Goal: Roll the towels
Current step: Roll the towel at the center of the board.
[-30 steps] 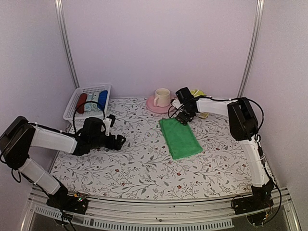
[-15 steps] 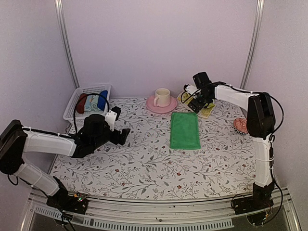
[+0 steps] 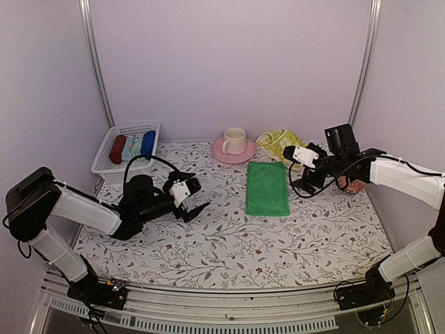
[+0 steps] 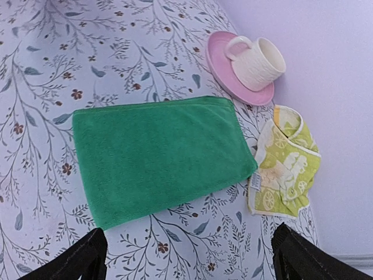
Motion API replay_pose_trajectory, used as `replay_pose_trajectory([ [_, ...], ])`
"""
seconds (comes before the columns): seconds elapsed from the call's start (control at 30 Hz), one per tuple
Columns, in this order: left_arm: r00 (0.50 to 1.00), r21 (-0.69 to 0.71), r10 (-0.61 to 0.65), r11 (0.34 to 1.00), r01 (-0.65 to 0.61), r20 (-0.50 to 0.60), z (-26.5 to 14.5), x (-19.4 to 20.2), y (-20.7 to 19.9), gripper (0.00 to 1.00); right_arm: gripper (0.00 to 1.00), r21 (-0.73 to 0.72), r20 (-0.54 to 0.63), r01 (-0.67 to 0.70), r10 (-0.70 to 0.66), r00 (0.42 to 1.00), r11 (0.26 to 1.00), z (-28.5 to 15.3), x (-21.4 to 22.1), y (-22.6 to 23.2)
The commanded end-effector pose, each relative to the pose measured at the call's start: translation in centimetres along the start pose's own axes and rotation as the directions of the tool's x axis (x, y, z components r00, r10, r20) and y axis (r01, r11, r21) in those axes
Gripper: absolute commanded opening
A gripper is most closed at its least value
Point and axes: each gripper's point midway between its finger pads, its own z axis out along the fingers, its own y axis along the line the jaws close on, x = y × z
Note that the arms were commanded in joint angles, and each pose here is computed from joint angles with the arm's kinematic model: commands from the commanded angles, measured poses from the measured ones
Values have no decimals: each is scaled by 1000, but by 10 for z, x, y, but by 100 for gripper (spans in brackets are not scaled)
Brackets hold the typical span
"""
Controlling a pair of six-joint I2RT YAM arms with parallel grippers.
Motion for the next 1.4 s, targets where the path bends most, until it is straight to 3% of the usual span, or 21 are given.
replay_pose_trajectory([
  [0.0, 955, 134, 273, 948, -288, 117, 22, -12, -41, 97, 98, -31, 174, 262, -253, 952, 965, -3, -3, 41],
  [0.13, 934, 236, 341, 904, -356, 105, 53, -2, -63, 97, 89, -91, 156, 382, -366, 918, 920, 12, 27, 73],
  [0.3, 914, 315, 395, 860, -401, 86, 91, 14, -85, 97, 76, -137, 106, 427, -415, 903, 894, 41, 52, 102],
  [0.57, 921, 328, 378, 862, -387, 93, 93, 17, -96, 97, 71, -134, 32, 461, -461, 887, 877, 67, 66, 121],
  [1.03, 923, 337, 380, 863, -377, 62, 87, 38, -106, 96, 53, -171, -95, 420, -439, 893, 891, 94, 96, 130],
  [1.23, 926, 334, 371, 866, -372, 70, 86, 38, -108, 96, 31, -201, -149, 392, -423, 894, 898, 104, 105, 135],
  [1.3, 925, 334, 372, 865, -375, 74, 85, 39, -109, 96, 14, -233, -150, 379, -418, 896, 896, 103, 106, 140],
  [1.37, 924, 338, 375, 862, -378, 75, 85, 39, -111, 96, 4, -270, -138, 360, -406, 904, 893, 101, 103, 144],
])
